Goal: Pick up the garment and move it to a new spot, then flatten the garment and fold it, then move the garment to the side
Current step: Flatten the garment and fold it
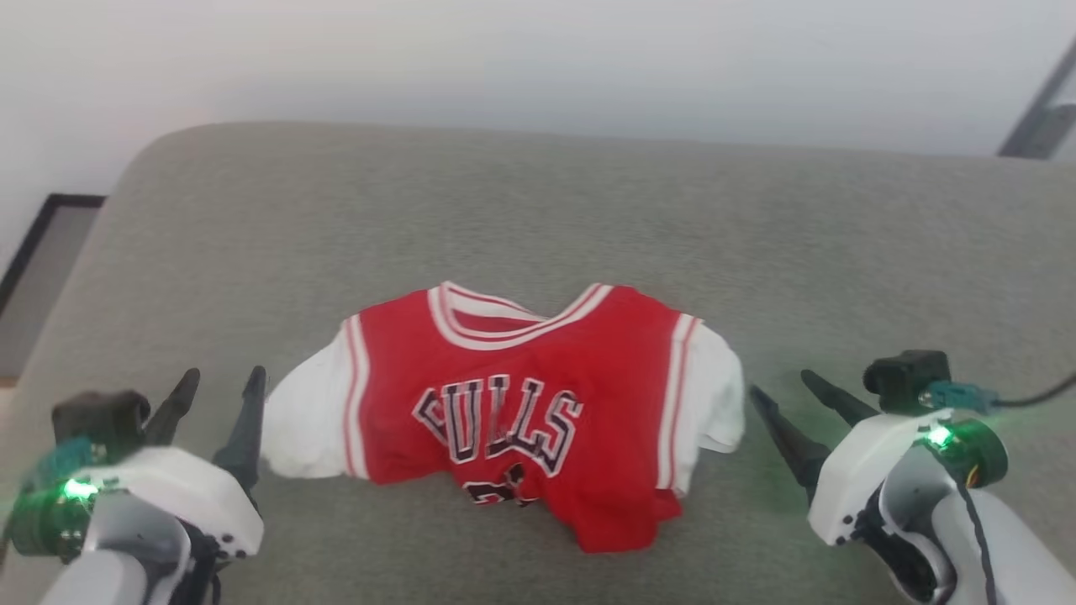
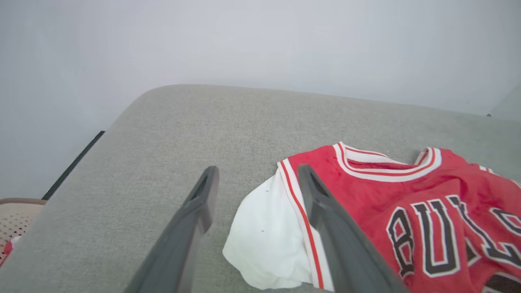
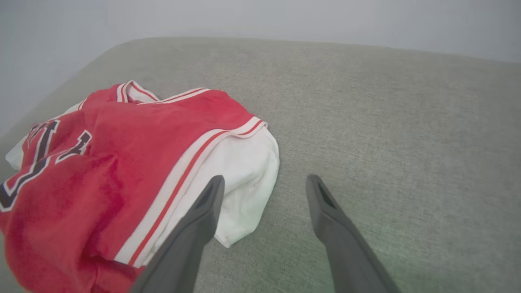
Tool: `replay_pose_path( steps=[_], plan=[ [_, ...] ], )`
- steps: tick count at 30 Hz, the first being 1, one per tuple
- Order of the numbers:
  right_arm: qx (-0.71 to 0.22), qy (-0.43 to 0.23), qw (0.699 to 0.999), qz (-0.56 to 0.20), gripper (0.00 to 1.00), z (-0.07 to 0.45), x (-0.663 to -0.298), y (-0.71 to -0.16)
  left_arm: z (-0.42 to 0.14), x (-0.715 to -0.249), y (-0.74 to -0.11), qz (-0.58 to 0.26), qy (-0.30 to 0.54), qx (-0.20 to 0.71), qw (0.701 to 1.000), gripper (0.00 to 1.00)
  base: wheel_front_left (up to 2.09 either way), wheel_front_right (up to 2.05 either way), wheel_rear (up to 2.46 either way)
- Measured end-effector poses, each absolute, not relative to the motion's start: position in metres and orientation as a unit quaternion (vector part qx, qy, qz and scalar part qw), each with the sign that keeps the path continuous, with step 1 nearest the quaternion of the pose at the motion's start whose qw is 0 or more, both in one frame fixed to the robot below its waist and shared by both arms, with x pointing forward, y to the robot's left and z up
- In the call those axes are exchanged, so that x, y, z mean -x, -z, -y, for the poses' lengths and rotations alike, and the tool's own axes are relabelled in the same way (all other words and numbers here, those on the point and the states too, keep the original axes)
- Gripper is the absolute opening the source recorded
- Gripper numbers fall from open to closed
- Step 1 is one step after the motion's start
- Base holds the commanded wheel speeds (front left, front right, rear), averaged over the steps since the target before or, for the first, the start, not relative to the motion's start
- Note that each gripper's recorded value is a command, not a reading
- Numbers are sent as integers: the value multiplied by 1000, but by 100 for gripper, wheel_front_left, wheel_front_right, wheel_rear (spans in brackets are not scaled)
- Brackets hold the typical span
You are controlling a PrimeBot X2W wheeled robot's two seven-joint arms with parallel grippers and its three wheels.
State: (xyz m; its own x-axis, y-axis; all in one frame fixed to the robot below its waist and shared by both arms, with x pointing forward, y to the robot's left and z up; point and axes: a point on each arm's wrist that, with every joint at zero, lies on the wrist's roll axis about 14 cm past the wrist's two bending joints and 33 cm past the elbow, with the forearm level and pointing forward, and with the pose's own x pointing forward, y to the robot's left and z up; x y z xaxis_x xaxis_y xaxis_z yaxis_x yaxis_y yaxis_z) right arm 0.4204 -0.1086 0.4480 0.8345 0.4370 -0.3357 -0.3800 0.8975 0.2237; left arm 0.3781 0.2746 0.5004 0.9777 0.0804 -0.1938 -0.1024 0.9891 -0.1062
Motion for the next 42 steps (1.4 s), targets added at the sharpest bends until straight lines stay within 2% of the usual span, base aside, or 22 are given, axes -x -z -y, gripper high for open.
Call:
replay_pose_path(
  steps=[6,12,18,20,21,31,35,42],
  plan=[
    [-31,-250,931,-266,100,91,-424,-429,-291,-355,-508,-25,-85,65,994,100,0,0,0],
    [18,-265,896,-356,100,81,-424,-398,-304,-332,-495,-19,-127,75,989,100,0,0,0],
    [55,-272,872,-403,100,74,-427,-385,-310,-322,-489,-17,-150,90,985,100,0,0,0],
    [57,-274,869,-408,22,72,-428,-384,-311,-322,-490,-11,-155,97,983,100,0,0,0],
    [64,-274,868,-410,0,72,-429,-384,-311,-322,-490,-11,-155,95,983,100,0,0,0],
    [69,-258,875,-404,0,95,-434,-399,-308,-335,-503,19,-146,98,984,100,0,0,0],
    [67,-234,888,-390,0,120,-443,-416,-305,-339,-505,23,-138,92,986,100,0,0,0],
    [77,-156,905,-388,0,193,-457,-433,-298,-348,-506,28,-123,88,988,100,0,0,0]
  ],
)
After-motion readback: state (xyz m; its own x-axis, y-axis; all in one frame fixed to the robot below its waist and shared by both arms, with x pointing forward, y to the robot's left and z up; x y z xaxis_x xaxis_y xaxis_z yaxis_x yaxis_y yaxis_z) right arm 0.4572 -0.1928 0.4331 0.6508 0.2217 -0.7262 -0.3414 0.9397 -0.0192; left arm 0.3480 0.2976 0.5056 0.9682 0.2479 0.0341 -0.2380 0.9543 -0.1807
